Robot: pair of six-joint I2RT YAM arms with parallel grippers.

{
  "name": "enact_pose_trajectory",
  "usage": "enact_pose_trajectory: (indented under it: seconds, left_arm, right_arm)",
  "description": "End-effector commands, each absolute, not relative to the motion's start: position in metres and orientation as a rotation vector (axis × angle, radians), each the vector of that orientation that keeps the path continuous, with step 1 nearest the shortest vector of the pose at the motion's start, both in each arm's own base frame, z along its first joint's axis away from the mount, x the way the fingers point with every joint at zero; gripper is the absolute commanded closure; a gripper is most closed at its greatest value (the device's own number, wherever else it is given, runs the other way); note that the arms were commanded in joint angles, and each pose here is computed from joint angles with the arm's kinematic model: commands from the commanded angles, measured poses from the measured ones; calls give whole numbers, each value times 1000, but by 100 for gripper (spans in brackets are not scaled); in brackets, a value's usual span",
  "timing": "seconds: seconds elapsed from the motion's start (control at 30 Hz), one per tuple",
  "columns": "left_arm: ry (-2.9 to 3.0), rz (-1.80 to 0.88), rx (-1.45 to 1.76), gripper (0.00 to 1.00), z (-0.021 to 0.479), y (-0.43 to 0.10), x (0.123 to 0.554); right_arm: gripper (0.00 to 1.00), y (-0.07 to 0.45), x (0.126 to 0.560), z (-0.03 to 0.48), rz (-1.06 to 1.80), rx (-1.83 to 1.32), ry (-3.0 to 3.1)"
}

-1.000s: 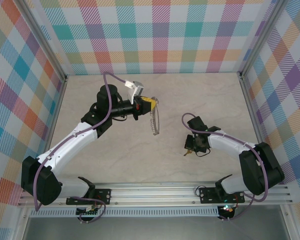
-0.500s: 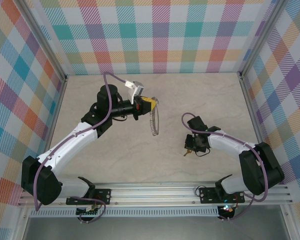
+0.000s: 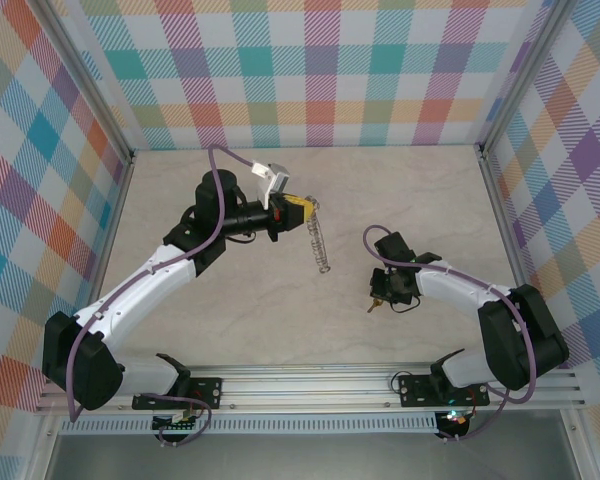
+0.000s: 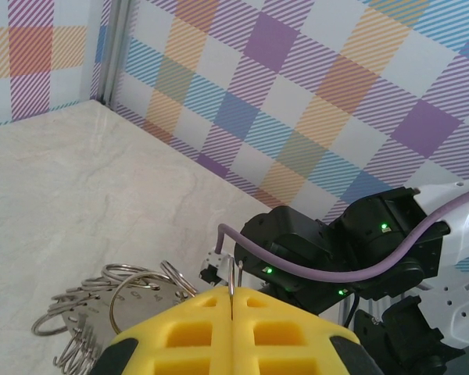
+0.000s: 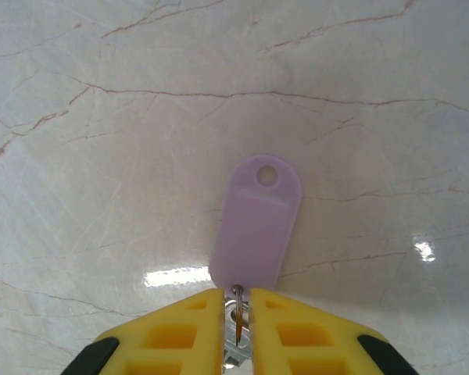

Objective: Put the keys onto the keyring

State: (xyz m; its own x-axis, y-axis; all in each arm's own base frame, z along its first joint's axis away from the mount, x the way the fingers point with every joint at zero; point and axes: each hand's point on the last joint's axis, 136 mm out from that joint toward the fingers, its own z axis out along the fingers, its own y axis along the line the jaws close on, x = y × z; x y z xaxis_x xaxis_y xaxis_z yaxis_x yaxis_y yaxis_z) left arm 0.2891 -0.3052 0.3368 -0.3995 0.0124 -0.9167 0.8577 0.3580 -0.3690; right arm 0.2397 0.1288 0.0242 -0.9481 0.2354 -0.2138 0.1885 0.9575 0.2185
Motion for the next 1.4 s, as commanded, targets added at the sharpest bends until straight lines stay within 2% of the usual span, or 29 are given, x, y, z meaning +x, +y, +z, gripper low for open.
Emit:
enact_pose_trajectory:
  seconds: [0.0, 0.43, 0.5, 0.6, 0.7, 0.83, 1.13, 1.37]
  left_arm:
    - [1638, -1190, 812, 100, 350, -310, 283]
    - [1635, -1191, 813, 100, 350, -310, 283]
    - [1634, -1191, 814, 100, 350, -310, 283]
    - [1636, -1192, 815, 100, 350, -311, 283]
    - [1634, -1187, 816, 100, 350, -310, 283]
    - [1640, -1188, 833, 100, 350, -312, 282]
    - [1666, -1176, 901, 100, 354, -318, 280]
    - [1627, -1177, 981, 100, 367, -322, 275]
  right_arm:
    - [84, 129, 236, 20, 280, 294, 2885]
    - [86, 130, 236, 17, 280, 292, 2893]
    - [89, 130, 236, 18, 281, 291, 2892]
    - [100, 129, 236, 21, 281, 292, 2888]
    - [100, 133, 240, 36, 316, 270, 2853]
    - [100, 152, 257, 83, 476, 160, 2729]
    - [100, 202, 291, 225, 886, -162, 2280]
    - [100, 216, 294, 307, 1115, -365, 1915]
